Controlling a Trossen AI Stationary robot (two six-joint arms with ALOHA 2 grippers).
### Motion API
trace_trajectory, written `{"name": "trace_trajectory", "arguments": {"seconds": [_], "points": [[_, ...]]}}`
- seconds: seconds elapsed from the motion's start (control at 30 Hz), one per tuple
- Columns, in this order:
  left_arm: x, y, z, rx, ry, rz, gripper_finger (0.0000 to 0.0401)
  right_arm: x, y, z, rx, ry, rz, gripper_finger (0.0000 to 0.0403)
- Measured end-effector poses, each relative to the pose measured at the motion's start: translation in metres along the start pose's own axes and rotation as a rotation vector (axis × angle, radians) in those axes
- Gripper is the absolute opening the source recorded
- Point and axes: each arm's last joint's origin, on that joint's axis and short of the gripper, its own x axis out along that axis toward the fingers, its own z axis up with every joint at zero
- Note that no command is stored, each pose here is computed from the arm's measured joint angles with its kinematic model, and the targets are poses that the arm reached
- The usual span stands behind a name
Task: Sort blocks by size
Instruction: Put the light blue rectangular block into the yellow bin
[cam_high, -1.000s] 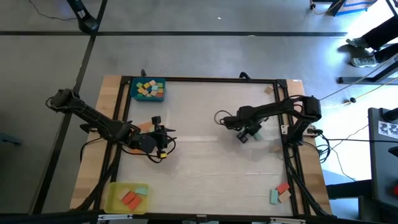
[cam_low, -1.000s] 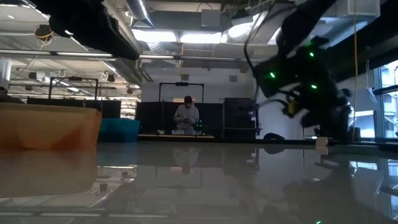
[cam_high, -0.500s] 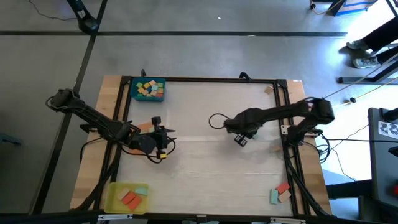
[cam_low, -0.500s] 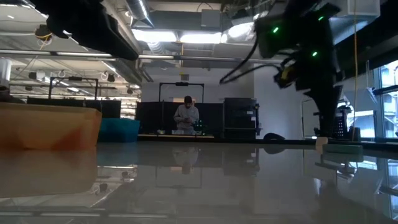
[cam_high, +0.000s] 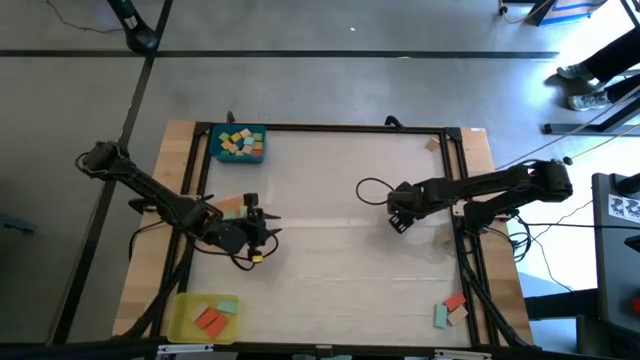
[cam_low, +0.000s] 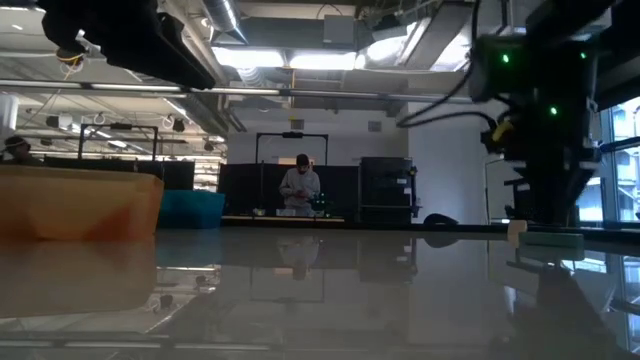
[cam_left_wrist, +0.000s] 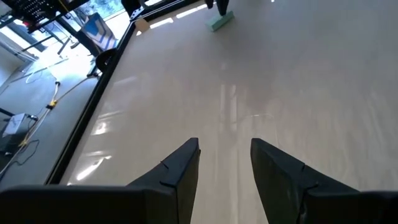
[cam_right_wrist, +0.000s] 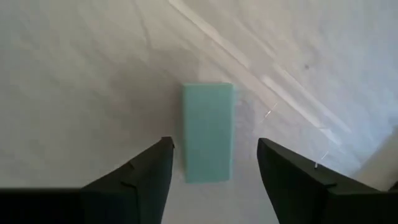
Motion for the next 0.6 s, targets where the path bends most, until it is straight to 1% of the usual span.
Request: {"name": "trace_trajectory", "arguments": {"seconds": [0.13, 0.3, 0.4, 0.5, 0.6], "points": [[0.000, 0.000, 0.000, -0.001, 0.000, 0.001, 0.0133, 0.017, -0.007, -0.006, 0.021, 0.004, -0.007, 0.0236], [0.000, 0.000, 0.000, -0.002, -0.001, 0.001, 0.0133, 0.029, -0.005, -0.009, 0.021, -0.010, 0.078, 0.0236], [0.000, 0.000, 0.000, -0.002, -0.002, 0.001, 0.0133, 0.031, -0.006, -0.010, 0.012, -0.011, 0.089, 0.0235], [0.000, 0.000, 0.000, -0.003, -0.003, 0.001, 0.0133, 0.032, -0.006, -0.010, 0.003, -0.012, 0.093, 0.0218], [0.000, 0.000, 0.001, 0.023, -0.010, 0.002, 0.0133, 0.032, -0.005, -0.010, -0.026, -0.020, 0.100, 0.0182]]}}
